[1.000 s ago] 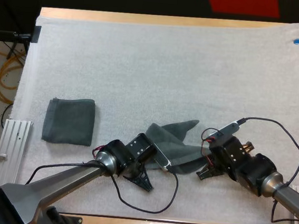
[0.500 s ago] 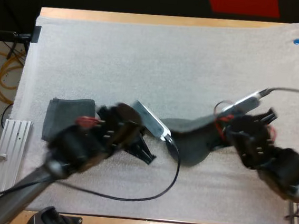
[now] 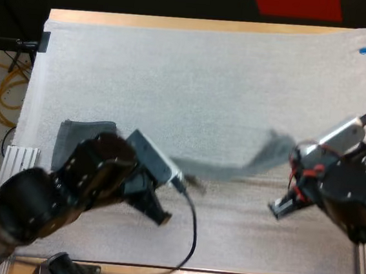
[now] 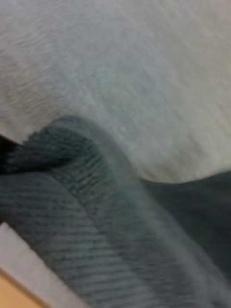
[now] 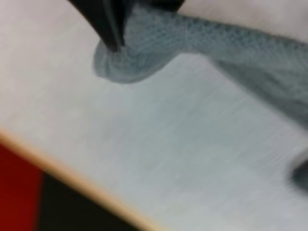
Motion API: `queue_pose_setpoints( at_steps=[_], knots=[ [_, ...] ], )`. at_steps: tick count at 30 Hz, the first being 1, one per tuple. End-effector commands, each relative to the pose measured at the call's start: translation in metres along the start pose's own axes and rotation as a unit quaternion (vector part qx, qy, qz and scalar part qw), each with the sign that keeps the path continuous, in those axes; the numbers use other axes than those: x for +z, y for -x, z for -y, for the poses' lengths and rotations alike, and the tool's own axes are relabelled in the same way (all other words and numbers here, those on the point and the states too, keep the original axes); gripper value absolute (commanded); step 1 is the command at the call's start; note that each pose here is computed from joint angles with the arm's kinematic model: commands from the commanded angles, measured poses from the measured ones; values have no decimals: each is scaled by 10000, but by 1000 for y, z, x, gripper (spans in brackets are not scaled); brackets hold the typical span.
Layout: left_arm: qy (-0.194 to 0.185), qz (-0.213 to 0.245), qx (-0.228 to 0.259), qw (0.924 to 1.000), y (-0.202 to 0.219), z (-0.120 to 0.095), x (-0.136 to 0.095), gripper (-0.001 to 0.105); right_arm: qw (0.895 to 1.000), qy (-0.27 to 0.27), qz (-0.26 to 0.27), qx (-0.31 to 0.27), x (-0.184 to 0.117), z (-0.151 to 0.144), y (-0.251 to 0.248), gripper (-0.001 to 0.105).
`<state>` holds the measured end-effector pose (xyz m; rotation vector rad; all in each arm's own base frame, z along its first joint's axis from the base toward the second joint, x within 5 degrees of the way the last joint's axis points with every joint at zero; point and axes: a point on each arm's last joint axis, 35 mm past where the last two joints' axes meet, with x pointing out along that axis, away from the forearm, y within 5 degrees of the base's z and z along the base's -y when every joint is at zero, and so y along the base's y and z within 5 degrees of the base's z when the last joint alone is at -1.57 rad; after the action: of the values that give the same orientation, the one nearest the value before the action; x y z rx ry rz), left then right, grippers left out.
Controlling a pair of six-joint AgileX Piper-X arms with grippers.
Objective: Pick towel from pile fold and stack
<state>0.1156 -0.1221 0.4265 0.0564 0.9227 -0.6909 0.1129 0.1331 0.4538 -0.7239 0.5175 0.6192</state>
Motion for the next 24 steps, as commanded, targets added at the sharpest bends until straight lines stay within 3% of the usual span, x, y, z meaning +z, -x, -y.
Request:
queue_pose_setpoints(
  at_steps=[1,7,14,18,24],
  knots=[
    [81,36,-98,9999,8,3,-3,0,9998,-80,-121,154,-3,-2,5,1],
    [-97,-385,-225,9990,5,11,-15,0,9894,-633,-707,1102,-15,-23,12,1],
    [-531,-664,391,9956,-45,-6,-25,0,9799,-566,-1543,1135,-22,-44,-35,1],
    [-499,-643,678,9944,-96,-35,-19,0,9711,-256,-2249,763,-38,-52,-105,1],
    [-418,-496,658,9957,-158,-85,1,0,9734,-761,-2087,569,-59,-22,-201,1]
  ],
)
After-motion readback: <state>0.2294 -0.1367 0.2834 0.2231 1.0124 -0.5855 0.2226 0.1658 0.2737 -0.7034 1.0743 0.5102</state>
